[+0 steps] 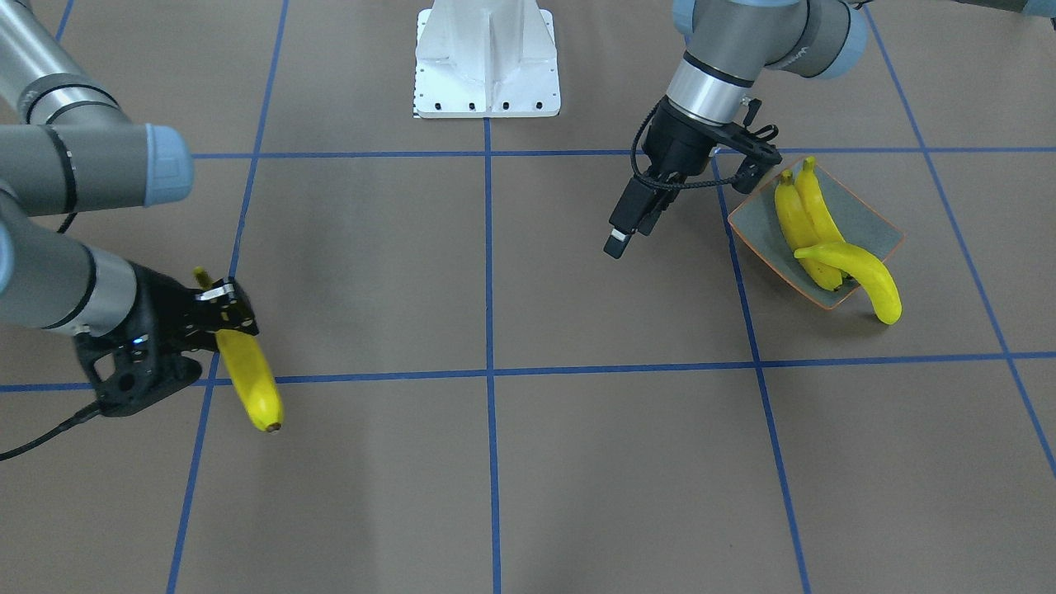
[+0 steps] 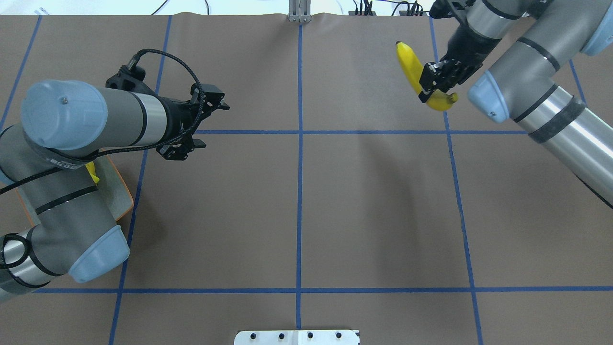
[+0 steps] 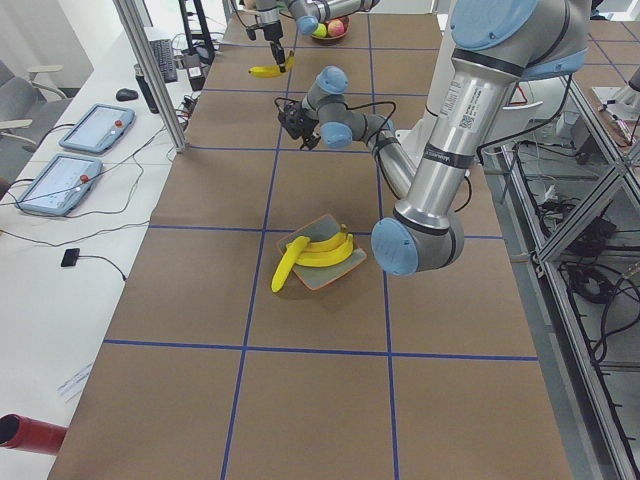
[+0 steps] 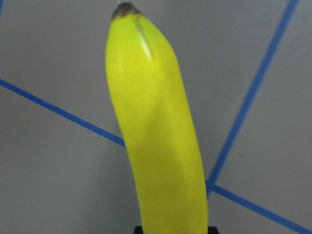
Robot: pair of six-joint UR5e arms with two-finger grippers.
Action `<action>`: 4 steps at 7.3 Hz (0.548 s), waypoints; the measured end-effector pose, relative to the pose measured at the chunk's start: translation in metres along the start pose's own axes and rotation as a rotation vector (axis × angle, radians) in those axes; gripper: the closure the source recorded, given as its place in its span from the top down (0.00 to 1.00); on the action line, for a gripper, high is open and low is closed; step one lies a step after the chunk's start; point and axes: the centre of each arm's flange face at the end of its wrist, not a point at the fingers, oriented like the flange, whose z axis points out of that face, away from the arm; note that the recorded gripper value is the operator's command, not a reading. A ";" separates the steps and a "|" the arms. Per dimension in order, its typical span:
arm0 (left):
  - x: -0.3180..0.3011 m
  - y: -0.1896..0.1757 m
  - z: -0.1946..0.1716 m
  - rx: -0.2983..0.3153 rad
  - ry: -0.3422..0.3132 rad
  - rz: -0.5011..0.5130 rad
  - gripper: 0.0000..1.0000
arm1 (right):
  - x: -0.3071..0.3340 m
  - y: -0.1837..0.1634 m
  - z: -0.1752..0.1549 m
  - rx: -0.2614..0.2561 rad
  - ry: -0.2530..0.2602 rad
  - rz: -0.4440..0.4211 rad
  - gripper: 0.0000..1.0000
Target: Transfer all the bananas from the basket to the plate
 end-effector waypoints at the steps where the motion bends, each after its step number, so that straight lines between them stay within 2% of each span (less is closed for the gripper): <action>1: 0.007 0.015 -0.003 -0.044 0.047 0.015 1.00 | -0.033 0.003 0.015 0.022 -0.045 0.025 0.00; 3: 0.013 0.033 -0.002 -0.107 0.123 0.048 1.00 | -0.085 0.016 0.031 0.039 -0.130 0.065 0.00; 4: 0.010 0.039 0.007 -0.129 0.145 0.091 1.00 | -0.105 0.026 0.031 0.023 -0.174 0.067 0.00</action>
